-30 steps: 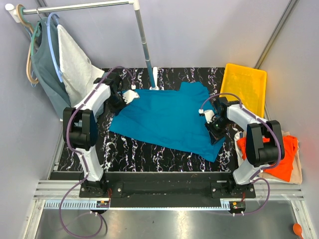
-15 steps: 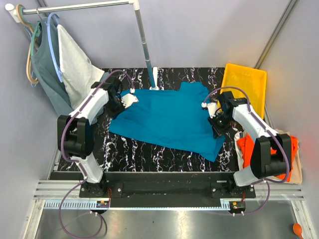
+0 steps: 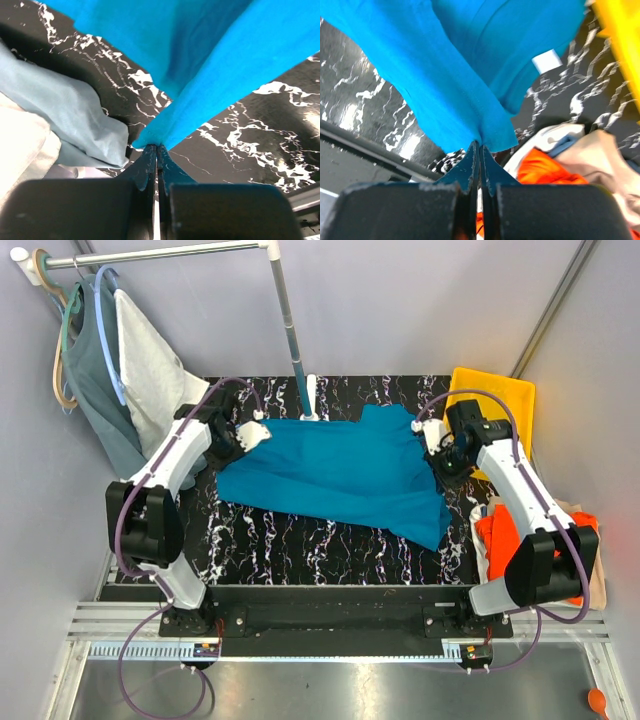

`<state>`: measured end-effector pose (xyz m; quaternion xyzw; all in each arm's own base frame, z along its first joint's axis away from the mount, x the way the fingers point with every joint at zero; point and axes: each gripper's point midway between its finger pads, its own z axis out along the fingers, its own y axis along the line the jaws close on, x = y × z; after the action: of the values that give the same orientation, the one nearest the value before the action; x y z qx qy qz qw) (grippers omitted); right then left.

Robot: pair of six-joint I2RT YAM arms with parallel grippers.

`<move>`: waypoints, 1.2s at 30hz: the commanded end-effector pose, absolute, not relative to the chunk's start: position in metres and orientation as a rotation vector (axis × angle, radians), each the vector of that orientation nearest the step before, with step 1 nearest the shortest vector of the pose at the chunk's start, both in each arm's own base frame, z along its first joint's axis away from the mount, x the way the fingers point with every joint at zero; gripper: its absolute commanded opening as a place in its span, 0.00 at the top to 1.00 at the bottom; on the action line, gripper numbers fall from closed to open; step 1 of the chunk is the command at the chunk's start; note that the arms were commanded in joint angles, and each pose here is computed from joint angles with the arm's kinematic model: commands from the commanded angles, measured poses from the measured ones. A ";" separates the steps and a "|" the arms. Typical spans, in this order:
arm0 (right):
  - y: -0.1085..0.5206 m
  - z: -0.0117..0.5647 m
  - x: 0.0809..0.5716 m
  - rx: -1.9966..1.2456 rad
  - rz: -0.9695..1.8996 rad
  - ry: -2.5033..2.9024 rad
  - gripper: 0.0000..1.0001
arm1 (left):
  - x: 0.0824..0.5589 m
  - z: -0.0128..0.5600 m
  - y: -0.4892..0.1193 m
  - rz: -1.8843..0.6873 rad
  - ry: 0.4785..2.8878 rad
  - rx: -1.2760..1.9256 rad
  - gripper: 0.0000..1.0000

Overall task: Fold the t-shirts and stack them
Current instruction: Fold the tshirt

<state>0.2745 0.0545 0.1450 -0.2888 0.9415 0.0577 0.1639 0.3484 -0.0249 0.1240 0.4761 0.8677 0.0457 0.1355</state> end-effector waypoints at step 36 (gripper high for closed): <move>0.071 0.119 0.420 -0.839 0.123 2.665 1.00 | 0.419 0.082 -0.007 0.190 2.601 1.268 1.00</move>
<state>0.4006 0.0676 0.1071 -0.2932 0.9450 0.0432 0.1386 0.4036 -0.0103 0.0729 0.4441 0.8889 0.0497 0.1006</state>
